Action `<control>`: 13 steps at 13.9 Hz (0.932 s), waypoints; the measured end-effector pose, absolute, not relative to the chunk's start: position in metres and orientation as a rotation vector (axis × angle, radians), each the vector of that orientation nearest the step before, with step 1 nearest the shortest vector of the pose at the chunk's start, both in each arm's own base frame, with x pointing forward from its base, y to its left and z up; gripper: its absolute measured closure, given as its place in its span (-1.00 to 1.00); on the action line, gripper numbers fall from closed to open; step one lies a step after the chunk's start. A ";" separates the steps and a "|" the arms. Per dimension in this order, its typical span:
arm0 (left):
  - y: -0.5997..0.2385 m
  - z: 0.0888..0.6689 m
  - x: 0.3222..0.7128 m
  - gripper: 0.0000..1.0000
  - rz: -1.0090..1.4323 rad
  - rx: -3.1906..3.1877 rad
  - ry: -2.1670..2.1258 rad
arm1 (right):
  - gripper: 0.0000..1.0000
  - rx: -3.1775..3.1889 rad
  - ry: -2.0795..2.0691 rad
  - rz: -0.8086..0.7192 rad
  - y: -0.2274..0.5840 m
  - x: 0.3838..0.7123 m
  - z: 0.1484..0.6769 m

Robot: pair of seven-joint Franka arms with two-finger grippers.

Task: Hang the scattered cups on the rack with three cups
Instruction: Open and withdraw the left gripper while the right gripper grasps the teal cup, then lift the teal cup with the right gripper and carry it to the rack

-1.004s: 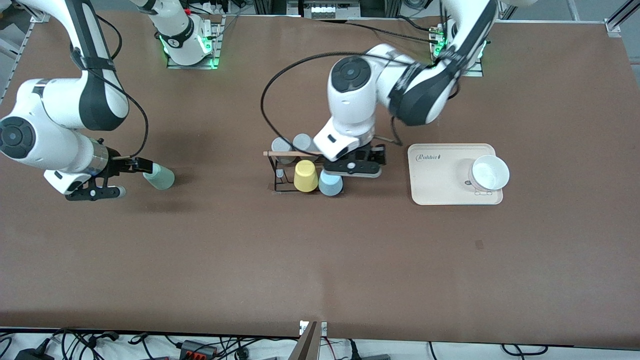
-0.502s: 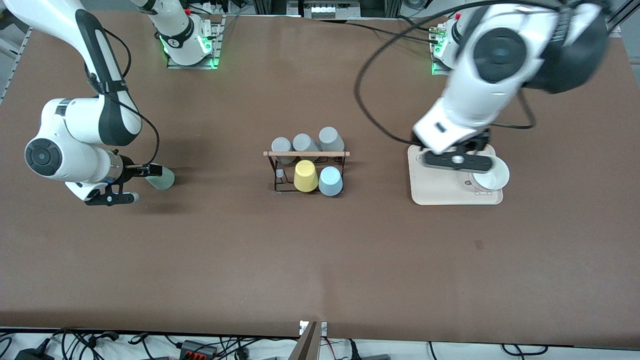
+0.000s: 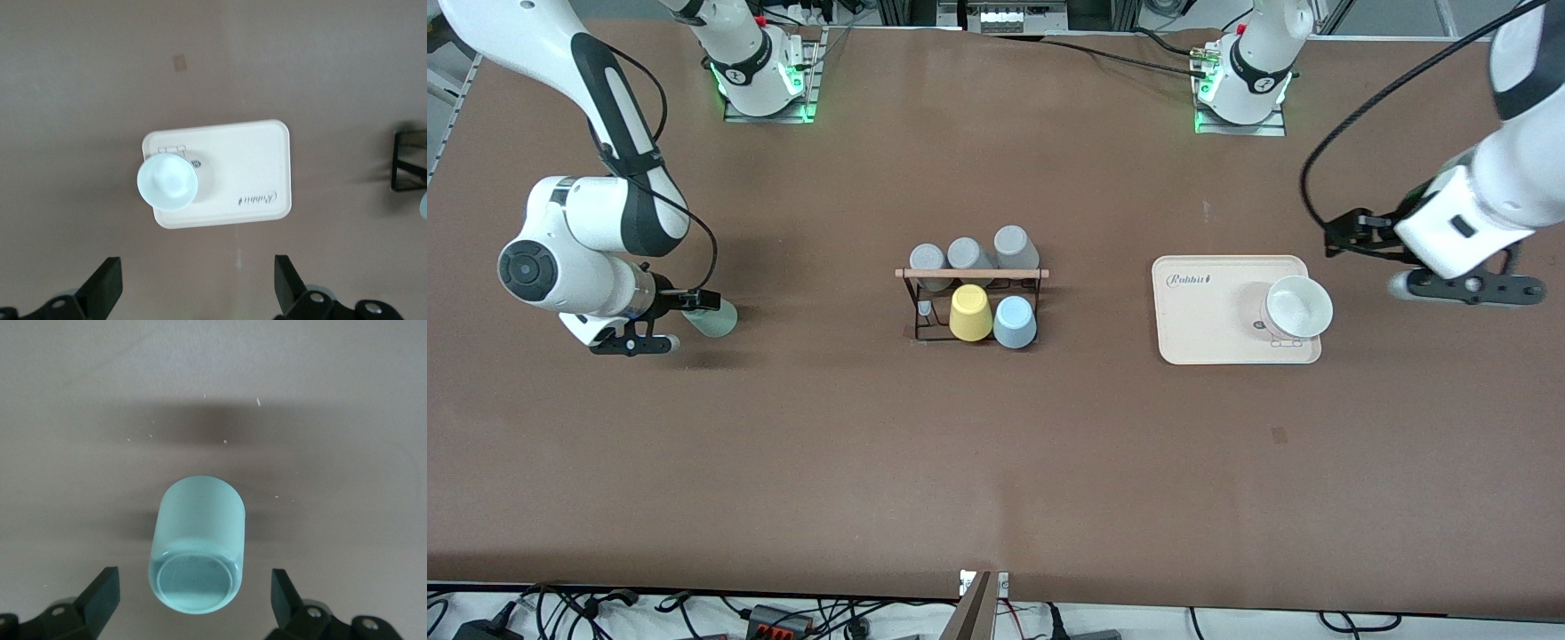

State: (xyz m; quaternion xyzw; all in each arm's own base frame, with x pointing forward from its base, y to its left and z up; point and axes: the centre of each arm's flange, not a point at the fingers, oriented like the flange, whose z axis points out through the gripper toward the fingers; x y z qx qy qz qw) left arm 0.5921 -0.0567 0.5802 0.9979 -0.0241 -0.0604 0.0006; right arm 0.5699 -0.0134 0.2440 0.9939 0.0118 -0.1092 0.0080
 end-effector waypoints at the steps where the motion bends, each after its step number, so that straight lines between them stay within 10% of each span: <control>1: -0.051 0.584 0.584 -1.00 -0.178 3.114 -0.052 | -1.00 3.106 0.037 -0.351 -0.013 0.568 0.239; 13: -0.041 0.603 0.550 -1.00 -0.074 3.137 -0.036 | -0.85 3.102 0.039 -0.365 -0.013 0.567 0.216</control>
